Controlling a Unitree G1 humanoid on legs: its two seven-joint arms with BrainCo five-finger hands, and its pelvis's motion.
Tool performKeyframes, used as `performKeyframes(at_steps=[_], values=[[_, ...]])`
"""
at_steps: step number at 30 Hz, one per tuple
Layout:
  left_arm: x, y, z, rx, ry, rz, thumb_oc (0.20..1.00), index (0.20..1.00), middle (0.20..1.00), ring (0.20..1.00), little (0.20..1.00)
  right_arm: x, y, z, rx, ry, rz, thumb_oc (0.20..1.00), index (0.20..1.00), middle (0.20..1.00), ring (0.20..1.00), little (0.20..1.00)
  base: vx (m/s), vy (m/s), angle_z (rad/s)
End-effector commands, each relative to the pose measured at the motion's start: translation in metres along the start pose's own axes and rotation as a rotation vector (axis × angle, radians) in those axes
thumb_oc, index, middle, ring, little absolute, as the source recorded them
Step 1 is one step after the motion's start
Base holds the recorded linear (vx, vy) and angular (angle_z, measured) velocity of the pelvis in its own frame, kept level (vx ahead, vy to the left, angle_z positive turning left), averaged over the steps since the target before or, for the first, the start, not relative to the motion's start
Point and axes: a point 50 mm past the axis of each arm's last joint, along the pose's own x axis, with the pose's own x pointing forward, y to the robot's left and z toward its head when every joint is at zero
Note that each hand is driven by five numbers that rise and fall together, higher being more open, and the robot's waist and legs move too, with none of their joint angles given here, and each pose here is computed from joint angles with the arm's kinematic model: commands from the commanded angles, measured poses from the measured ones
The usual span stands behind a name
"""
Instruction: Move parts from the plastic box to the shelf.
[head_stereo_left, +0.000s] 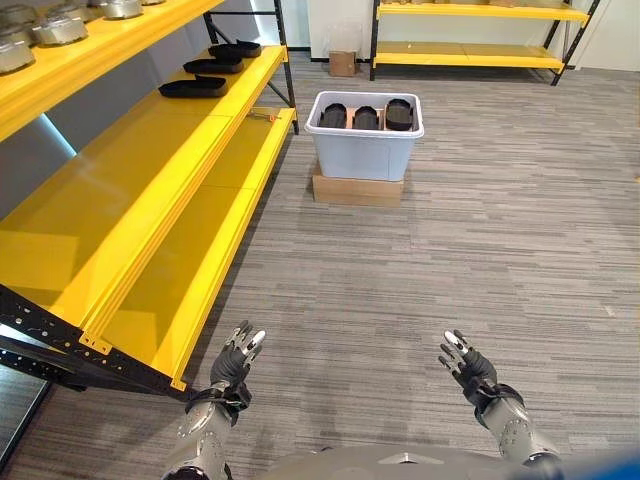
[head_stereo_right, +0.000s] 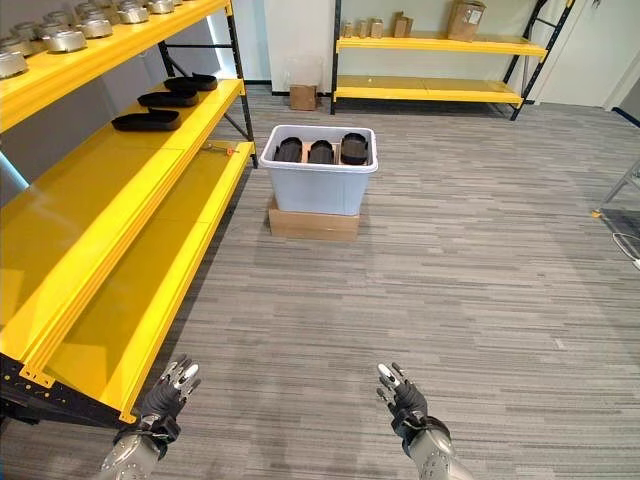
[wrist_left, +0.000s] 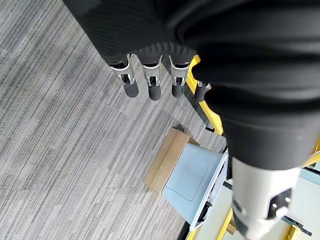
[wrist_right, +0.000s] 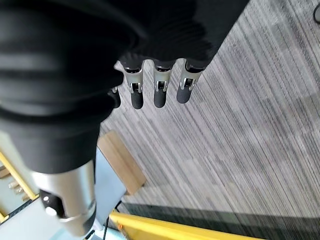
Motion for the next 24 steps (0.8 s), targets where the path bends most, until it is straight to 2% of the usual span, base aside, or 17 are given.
performKeyframes(at_steps=[1, 3, 6, 10, 12, 15, 24], values=[[0.01, 0.001, 0.023, 0.092, -0.062, 0.002, 1.0, 1.0, 1.0, 1.0, 1.0, 0.007, 0.008, 0.025, -0.011, -0.141, -0.078, 1.0, 1.0, 1.0, 1.0, 1.0, 0.0, 0.0, 0.0], [0.011, -0.001, 0.011, -0.012, 0.011, 0.005, 1.0, 1.0, 1.0, 1.0, 1.0, 0.007, 0.004, 0.029, 0.079, -0.169, -0.18, 1.0, 1.0, 1.0, 1.0, 1.0, 0.0, 0.0, 0.0], [0.012, -0.003, 0.004, 0.009, 0.047, -0.011, 1.0, 1.0, 1.0, 1.0, 1.0, 0.006, -0.002, 0.032, 0.086, -0.195, -0.273, 1.0, 1.0, 1.0, 1.0, 1.0, 0.01, 0.012, -0.02], [0.011, -0.007, 0.003, 0.27, 0.106, -0.056, 1.0, 1.0, 1.0, 1.0, 1.0, 0.006, -0.002, 0.038, 0.045, -0.198, -0.312, 1.0, 1.0, 1.0, 1.0, 1.0, 0.01, 0.041, -0.14], [0.012, -0.006, 0.003, 0.259, 0.122, -0.061, 1.0, 1.0, 1.0, 1.0, 1.0, 0.006, -0.004, 0.037, -0.023, -0.182, -0.318, 1.0, 1.0, 1.0, 1.0, 1.0, 0.01, 0.013, -0.04], [0.012, -0.007, 0.003, 0.262, 0.138, -0.071, 1.0, 1.0, 1.0, 1.0, 1.0, 0.006, -0.005, 0.041, -0.239, -0.192, -0.324, 1.0, 1.0, 1.0, 1.0, 1.0, 0.0, 0.001, -0.01], [0.013, -0.006, 0.0, 0.235, 0.162, -0.061, 1.0, 1.0, 1.0, 1.0, 1.0, 0.006, -0.006, 0.045, -0.415, -0.192, -0.267, 1.0, 1.0, 1.0, 1.0, 1.0, 0.0, -0.005, -0.02]])
